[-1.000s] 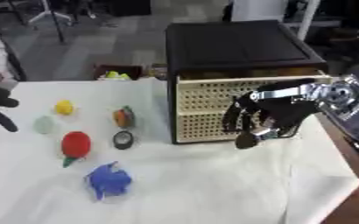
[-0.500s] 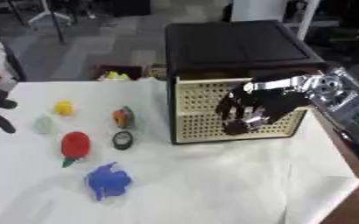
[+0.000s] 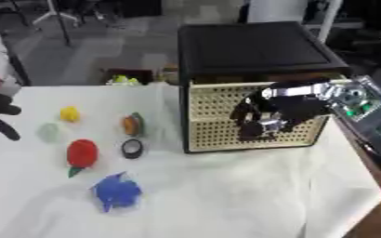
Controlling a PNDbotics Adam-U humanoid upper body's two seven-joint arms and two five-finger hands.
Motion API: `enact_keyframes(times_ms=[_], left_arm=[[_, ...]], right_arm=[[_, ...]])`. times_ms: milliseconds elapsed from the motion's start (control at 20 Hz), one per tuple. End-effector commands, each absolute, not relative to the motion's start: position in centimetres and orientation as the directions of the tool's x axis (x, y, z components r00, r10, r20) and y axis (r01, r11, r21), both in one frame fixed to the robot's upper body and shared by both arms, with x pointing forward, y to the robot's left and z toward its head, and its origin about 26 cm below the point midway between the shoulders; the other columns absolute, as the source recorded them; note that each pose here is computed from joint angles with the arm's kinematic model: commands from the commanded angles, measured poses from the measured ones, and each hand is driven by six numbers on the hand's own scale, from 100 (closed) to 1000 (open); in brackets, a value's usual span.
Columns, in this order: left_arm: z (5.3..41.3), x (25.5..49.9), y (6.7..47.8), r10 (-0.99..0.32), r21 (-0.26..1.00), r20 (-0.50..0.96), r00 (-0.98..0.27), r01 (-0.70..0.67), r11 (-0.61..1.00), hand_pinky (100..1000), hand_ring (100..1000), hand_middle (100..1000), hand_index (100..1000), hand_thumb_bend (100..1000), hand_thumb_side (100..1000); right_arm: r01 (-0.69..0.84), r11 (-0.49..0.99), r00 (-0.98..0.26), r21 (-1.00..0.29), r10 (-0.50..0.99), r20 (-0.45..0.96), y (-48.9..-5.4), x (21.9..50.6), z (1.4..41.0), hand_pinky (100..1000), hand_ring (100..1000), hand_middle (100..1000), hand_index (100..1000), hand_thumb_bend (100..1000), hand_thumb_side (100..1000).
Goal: Pick up objects from table and place into drawer.
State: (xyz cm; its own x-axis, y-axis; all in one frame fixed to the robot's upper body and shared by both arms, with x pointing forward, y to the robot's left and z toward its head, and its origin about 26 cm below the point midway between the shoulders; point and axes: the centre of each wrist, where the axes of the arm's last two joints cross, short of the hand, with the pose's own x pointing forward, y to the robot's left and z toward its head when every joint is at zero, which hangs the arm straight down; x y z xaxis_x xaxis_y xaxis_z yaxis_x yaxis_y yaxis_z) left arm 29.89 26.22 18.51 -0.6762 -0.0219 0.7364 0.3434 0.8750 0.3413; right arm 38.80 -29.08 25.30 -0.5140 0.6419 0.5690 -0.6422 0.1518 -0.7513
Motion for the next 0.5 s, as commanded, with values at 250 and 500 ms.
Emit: enact_keyframes(times_ms=[250,500], left_arm=[[19.2,29.7,26.4,-0.026,0.352,0.722,-0.692,0.333,0.875,531,733,709,874,135,1000],[19.2,29.6,26.5,-0.030,0.353,0.722,-0.691,0.332,0.875,531,733,708,874,135,1000]], right_arm=[[-0.459,0.151,-0.667,-0.875,0.592,0.452,-29.2,35.1,29.0,100,618,728,847,698,873],[-0.342,0.159,-0.737,-0.926,0.566,0.370,-28.9,32.7,30.2,100,619,723,843,729,939]])
